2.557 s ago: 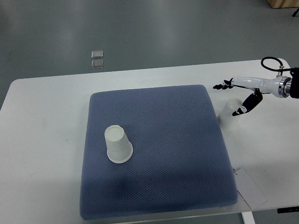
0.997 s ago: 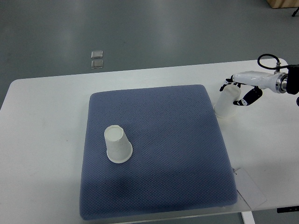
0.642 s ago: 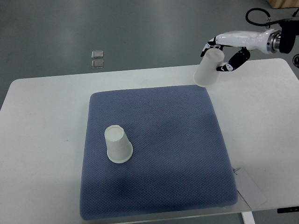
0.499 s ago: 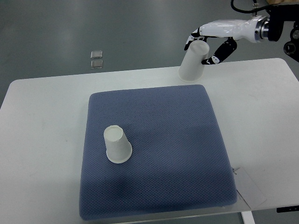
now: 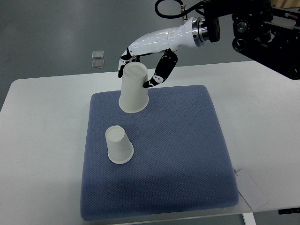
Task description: Stack paper cups
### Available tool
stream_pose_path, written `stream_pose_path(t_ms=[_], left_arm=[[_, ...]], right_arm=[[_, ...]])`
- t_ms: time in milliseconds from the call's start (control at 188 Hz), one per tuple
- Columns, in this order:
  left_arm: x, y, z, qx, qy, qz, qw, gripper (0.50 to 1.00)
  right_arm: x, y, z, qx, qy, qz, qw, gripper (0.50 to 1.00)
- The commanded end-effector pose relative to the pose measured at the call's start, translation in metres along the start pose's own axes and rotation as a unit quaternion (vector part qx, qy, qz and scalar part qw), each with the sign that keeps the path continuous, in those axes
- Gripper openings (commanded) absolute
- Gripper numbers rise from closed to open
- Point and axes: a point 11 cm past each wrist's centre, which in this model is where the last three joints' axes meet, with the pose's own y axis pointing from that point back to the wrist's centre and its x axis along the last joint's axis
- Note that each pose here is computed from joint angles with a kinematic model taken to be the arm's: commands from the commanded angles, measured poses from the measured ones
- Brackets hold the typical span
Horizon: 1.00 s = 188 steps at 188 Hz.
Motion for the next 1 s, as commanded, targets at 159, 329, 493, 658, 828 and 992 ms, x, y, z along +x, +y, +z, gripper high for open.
stream_pose_path(t_ms=[159,329,493,658,828,992], left_arm=[[0.0,0.0,0.0,0.0,0.0,0.0,1.0,1.0],[0.0,0.0,0.0,0.0,0.0,0.0,1.0,1.0],[0.0,0.0,0.0,0.0,0.0,0.0,1.0,1.0],[0.0,0.0,0.0,0.0,0.0,0.0,1.0,1.0],[0.0,0.0,0.0,0.0,0.0,0.0,1.0,1.0],[0.0,0.0,0.0,0.0,0.0,0.0,1.0,1.0]], right_arm=[[-0.008,-0.031,-0.027,0.037,0.006,-0.022,0.999,0.631],[-0.011,-0.042,-0.033,0.047,0.005,-0.029,0.998,0.629],[-0.015,-0.051,-0.039,0.056,0.005,-0.033,0.998,0.627],[-0.023,-0.058,-0.036,0.049,-0.003,-0.037,0.998,0.627],[-0.032,-0.066,-0.035,0.047,-0.007,-0.041,0.998,0.627],[-0.036,-0.067,-0.031,0.039,-0.008,-0.043,0.998,0.627]])
